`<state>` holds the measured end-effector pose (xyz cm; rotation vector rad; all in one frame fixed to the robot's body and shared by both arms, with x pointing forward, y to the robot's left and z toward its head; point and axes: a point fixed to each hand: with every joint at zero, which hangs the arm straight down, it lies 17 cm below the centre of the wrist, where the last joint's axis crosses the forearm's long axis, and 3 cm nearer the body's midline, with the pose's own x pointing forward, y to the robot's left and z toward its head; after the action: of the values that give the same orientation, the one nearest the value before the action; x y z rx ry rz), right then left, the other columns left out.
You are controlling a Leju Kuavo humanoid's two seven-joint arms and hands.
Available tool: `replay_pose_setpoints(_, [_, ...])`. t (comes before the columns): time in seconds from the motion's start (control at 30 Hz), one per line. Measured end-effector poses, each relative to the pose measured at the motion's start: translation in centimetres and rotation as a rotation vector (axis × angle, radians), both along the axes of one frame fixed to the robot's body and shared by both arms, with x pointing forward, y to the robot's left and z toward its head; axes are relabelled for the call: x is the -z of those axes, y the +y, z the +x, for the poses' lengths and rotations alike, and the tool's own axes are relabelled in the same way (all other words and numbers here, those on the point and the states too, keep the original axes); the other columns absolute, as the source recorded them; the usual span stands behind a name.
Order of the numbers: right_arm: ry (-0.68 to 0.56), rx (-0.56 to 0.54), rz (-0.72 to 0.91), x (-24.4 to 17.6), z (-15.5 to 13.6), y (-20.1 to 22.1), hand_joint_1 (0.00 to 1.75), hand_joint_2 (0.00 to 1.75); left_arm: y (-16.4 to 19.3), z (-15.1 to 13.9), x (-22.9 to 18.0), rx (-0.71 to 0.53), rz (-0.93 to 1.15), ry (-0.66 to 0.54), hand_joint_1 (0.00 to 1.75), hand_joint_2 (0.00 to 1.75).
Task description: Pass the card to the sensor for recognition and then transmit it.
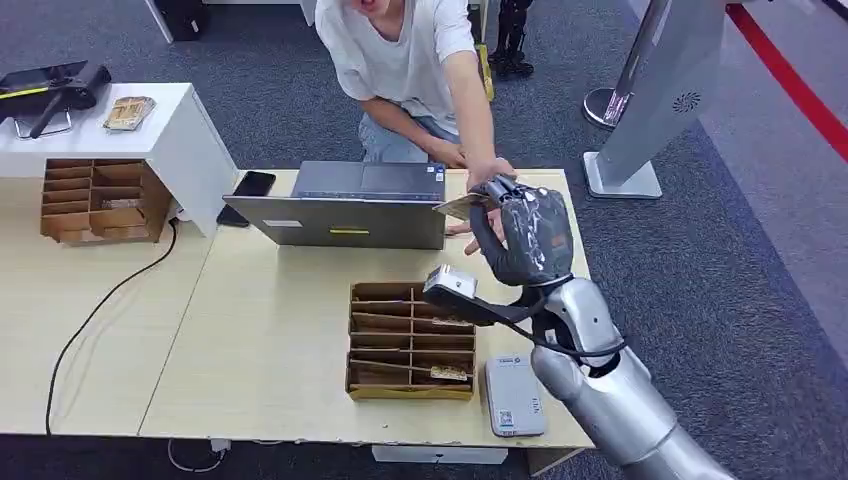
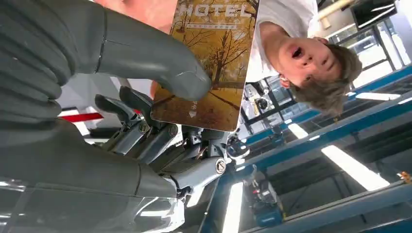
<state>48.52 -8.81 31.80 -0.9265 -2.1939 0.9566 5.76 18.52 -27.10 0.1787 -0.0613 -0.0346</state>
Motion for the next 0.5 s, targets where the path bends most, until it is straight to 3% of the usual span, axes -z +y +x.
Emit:
replay_pose_setpoints(0.23, [0.015, 0.008, -0.063, -0.3, 1.7, 2.4, 1.75, 1.75, 0.2, 0.2, 0.0, 0.033, -0.001, -0.011, 0.00, 0.00])
replay_pose_setpoints(0.5, [0.059, 0.069, -0.137, 2.0, 3.8, 2.2, 1.75, 1.75, 0.4, 0.4, 0.1, 0.052, -0.002, -0.021, 0.00, 0.00])
